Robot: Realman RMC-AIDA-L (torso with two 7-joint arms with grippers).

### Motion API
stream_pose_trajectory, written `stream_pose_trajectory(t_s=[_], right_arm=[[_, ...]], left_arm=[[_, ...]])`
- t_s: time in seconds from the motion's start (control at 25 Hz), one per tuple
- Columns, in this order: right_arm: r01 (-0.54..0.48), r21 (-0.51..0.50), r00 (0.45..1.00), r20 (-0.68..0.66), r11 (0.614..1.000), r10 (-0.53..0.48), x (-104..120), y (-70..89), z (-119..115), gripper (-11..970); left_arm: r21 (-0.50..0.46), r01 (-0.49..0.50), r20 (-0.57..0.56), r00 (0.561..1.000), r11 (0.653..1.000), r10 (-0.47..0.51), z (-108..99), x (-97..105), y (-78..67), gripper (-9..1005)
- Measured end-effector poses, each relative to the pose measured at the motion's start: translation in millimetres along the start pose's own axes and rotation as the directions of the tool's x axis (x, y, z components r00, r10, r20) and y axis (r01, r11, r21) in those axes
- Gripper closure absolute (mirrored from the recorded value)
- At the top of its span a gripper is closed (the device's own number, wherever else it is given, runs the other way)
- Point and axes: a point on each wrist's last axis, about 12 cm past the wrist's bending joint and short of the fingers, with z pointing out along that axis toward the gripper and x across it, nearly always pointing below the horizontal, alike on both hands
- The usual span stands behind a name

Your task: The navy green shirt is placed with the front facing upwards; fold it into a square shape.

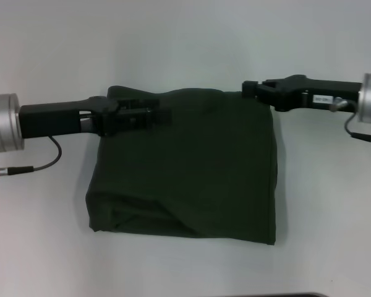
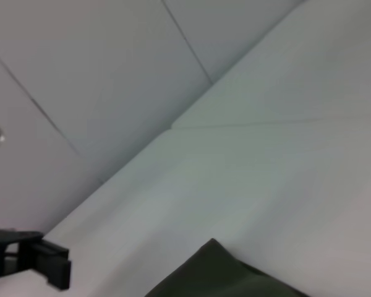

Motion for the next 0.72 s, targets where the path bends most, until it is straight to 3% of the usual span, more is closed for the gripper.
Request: stream_pose_trajectory(t_s=[0.2, 0.36, 0.6, 0.72], right_arm=[[0.052, -0.082, 0.999, 0.002, 0.995, -0.052, 12, 5.8, -26, 923], [0.116, -0.188, 0.993, 0.009, 0.975, -0.117, 22, 17.2, -38, 837], [0.17, -0.25, 0.985, 0.05, 0.953, -0.162, 33, 29.1, -36, 707], [0.16, -0.26, 0.987, 0.046, 0.952, -0.153, 34, 30.8, -31, 585]], left_arm=[[0.038, -0.004, -0.011, 1.0, 0.999, 0.004, -3, 7, -4.9, 357], [0.067, -0.023, -0.007, 1.0, 0.997, 0.023, -7, 14, -9.3, 308], [0.075, -0.026, 0.013, 1.0, 0.997, 0.025, -11, 23, -11.8, 210], [0.067, -0.011, 0.02, 1.0, 0.998, 0.01, -13, 29, -11.7, 163]])
